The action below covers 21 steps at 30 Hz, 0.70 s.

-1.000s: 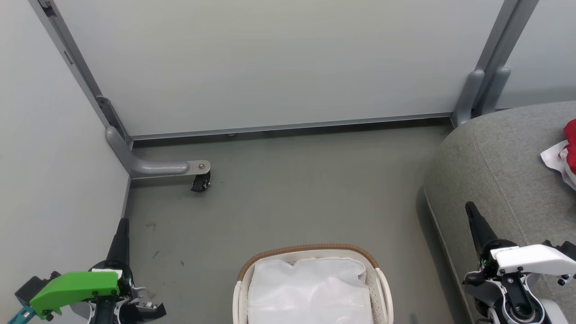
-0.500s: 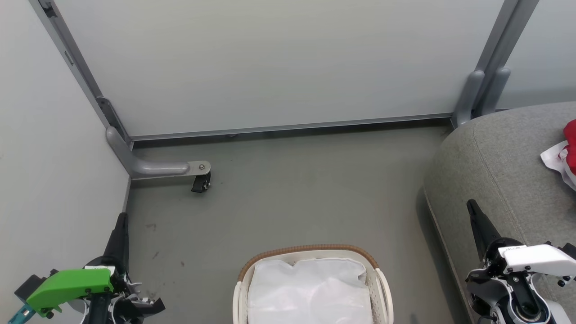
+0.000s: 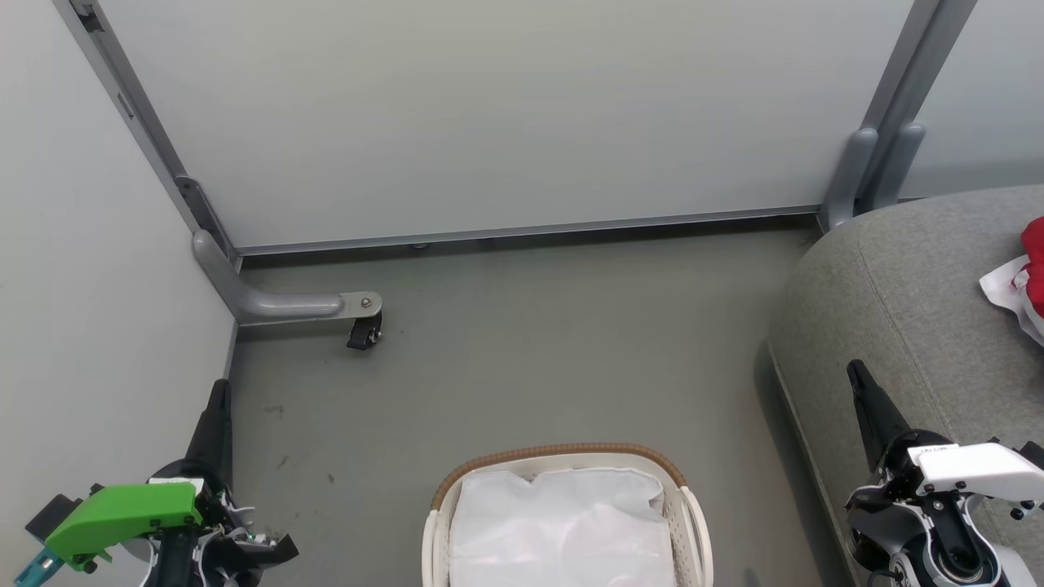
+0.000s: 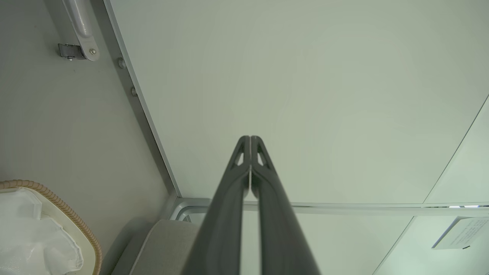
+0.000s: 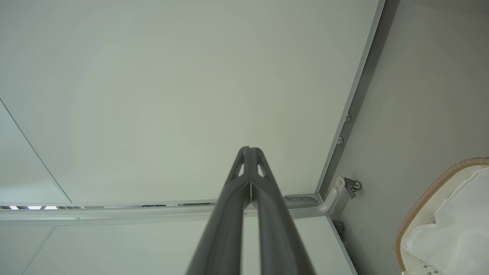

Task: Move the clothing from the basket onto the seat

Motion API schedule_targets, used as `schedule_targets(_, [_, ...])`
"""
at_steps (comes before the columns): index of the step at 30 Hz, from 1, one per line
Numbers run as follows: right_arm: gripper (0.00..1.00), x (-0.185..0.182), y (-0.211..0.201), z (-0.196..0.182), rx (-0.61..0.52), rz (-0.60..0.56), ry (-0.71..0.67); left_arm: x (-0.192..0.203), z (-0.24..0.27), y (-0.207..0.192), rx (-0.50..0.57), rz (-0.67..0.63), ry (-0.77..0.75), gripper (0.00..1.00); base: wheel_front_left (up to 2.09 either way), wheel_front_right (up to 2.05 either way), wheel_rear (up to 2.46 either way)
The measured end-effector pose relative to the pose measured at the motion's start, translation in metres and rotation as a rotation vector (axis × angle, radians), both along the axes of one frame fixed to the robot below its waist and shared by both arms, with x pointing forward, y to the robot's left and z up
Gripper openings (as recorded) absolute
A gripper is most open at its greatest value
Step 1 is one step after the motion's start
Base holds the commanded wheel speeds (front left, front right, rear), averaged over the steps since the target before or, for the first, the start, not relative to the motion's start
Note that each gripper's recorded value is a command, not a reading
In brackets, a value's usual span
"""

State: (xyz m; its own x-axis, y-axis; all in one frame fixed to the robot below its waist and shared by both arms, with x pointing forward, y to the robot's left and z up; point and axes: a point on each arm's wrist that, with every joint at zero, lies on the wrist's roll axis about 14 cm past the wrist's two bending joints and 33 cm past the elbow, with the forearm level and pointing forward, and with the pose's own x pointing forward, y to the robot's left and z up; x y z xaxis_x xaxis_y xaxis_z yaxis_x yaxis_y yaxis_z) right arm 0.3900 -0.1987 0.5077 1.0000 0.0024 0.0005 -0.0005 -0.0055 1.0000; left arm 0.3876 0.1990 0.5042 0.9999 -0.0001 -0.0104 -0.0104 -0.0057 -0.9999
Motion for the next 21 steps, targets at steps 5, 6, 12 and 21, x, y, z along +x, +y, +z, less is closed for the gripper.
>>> schedule_targets(5, [0.00,0.0000,0.0000,0.0000,0.000,0.000,0.000,0.0000,0.0000,0.0000,0.000,0.000,0.000,0.00,0.00,0.00,0.00])
schedule_targets(6, [0.00,0.0000,0.0000,0.0000,0.000,0.000,0.000,0.0000,0.0000,0.0000,0.000,0.000,0.000,0.00,0.00,0.00,0.00])
schedule_targets(12, [0.00,0.0000,0.0000,0.0000,0.000,0.000,0.000,0.0000,0.0000,0.0000,0.000,0.000,0.000,0.00,0.00,0.00,0.00])
schedule_targets(21, [0.00,0.0000,0.0000,0.0001,0.000,0.000,0.000,0.0000,0.0000,0.0000,0.000,0.000,0.000,0.00,0.00,0.00,0.00])
